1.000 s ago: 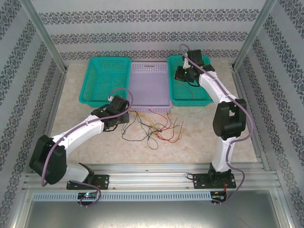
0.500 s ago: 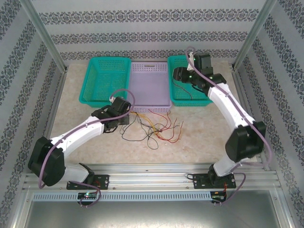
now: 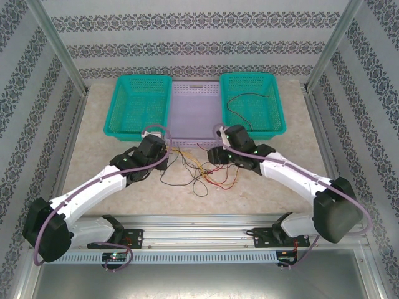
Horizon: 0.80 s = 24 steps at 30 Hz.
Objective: Untangle the cables
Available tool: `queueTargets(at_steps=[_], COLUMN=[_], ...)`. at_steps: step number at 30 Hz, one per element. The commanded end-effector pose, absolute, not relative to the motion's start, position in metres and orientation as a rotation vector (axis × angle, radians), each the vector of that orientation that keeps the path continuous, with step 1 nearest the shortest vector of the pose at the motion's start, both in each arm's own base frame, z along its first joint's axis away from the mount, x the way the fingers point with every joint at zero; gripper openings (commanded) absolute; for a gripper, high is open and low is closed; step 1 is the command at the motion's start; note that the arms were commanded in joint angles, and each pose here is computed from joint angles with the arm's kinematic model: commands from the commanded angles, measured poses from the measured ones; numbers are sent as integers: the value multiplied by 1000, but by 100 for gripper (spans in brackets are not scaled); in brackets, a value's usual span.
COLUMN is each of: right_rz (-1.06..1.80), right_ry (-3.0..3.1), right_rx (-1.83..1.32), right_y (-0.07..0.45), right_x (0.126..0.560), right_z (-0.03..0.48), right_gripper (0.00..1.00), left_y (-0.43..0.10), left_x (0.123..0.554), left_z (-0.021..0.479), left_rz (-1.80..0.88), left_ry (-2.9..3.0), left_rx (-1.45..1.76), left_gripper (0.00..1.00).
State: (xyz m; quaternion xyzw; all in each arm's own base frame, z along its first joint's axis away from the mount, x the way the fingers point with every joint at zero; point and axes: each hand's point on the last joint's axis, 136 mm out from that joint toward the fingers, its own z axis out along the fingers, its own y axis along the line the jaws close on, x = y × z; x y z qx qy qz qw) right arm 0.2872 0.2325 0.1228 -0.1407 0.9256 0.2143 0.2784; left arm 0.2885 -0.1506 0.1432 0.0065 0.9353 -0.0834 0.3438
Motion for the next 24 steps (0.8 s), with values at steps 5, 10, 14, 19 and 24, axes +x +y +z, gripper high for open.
queueTargets(at_steps=[5, 10, 14, 19, 24], right_rz=[402, 298, 260, 242, 224], right_ry=[2437, 2398, 2389, 2394, 2420], right_rx=[-387, -403, -412, -442, -455], right_y=[237, 239, 243, 251, 253], right_x=[300, 317, 327, 336, 337], right_z=[100, 98, 97, 92, 78], right_gripper=[54, 54, 52, 49, 42], left_y=[-164, -162, -165, -167, -165], left_x=[289, 285, 283, 283, 281], left_z=[163, 164, 163, 166, 170], left_rz=[-255, -246, -243, -240, -238], left_ry=[2347, 2335, 2336, 2327, 2314], left_rx=[102, 112, 129, 134, 132], left_gripper=[0, 0, 0, 0, 0])
